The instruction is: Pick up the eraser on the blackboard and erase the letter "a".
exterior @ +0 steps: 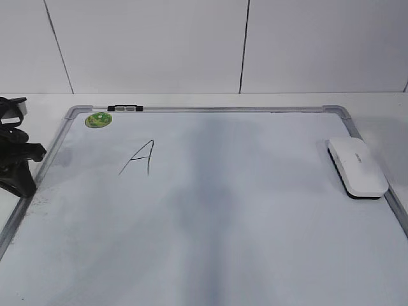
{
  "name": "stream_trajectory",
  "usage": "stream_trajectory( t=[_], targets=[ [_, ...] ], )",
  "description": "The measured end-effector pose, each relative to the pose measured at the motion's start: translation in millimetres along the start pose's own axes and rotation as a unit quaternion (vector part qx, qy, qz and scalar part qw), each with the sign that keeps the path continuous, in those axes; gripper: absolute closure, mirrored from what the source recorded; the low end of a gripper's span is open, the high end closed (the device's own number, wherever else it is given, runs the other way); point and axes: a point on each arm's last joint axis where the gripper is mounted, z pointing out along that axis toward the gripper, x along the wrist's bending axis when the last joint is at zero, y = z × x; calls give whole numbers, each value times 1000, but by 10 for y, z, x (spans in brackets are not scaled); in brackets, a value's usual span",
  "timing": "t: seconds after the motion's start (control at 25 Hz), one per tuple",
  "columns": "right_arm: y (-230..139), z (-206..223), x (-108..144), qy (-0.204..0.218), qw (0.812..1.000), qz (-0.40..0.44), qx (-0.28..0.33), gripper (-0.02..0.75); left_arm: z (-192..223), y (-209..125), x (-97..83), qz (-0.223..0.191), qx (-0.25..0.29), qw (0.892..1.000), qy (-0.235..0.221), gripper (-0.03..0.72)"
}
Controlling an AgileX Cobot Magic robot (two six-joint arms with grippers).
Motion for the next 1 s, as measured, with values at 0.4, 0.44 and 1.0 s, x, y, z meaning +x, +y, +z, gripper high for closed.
stream_trajectory(
  t=[0.4,0.44,1.0],
  targets=[
    [-503,-93,20,-2,1000,-2,-26,180,-160,114,-37,11,-24,1000,-1,375],
    [-550,-76,20,-2,1000,-2,-25,180,-221,136,-52,14,-31,999,-1,361],
    [-1156,114,18,-9,998,-3,-69,180,-1211,-159,-355,51,-67,996,-29,341]
  ],
)
